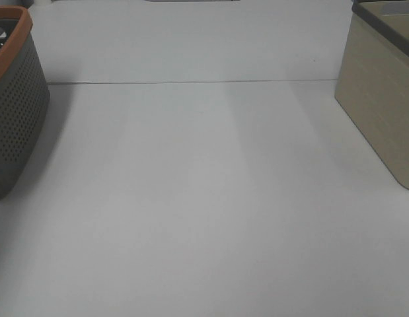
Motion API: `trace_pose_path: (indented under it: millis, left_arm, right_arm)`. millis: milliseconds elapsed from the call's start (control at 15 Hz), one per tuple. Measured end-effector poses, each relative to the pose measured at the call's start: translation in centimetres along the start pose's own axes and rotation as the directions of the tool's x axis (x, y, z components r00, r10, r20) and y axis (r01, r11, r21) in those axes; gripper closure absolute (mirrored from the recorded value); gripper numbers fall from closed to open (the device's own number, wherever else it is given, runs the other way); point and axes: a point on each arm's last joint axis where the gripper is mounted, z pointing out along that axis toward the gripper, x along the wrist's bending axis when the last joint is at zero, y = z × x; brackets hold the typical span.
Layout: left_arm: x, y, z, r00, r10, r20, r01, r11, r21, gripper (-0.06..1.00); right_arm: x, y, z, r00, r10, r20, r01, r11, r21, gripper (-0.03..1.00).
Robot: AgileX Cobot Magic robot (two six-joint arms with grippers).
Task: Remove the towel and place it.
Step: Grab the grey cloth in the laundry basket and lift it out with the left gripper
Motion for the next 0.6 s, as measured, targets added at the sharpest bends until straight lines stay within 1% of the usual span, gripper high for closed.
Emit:
trace_pose_path:
  millis: [200, 400, 467, 600]
  left_arm:
    - [-0.5, 0.0, 0.9, 1.0, -0.001, 0.014, 0.001, 1.0, 0.01, 0.4]
    - [-0.9, -0.1, 1.6, 0.999, -0.018, 0.027, 0.018, 1.0, 0.022, 0.41]
    - [-0.9, -0.1, 1.6, 0.999, -0.024, 0.026, 0.024, 1.0, 0.02, 0.43]
    - [-0.9, -0.1, 1.6, 0.999, -0.027, 0.025, 0.026, 1.0, 0.017, 0.52]
  right_arm:
    - [0.0, 0.0, 0.0, 1.0, 0.0, 0.0, 0.0, 1.0, 0.0, 0.05]
    - [0.0, 0.0, 0.0, 1.0, 0.001, 0.0, -0.001, 1.0, 0.0, 0.05]
    - [0.0, 0.0, 0.0, 1.0, 0.001, 0.0, -0.001, 1.0, 0.0, 0.05]
    - [0.0, 0.0, 0.0, 1.0, 0.001, 0.0, -0.001, 1.0, 0.0, 0.05]
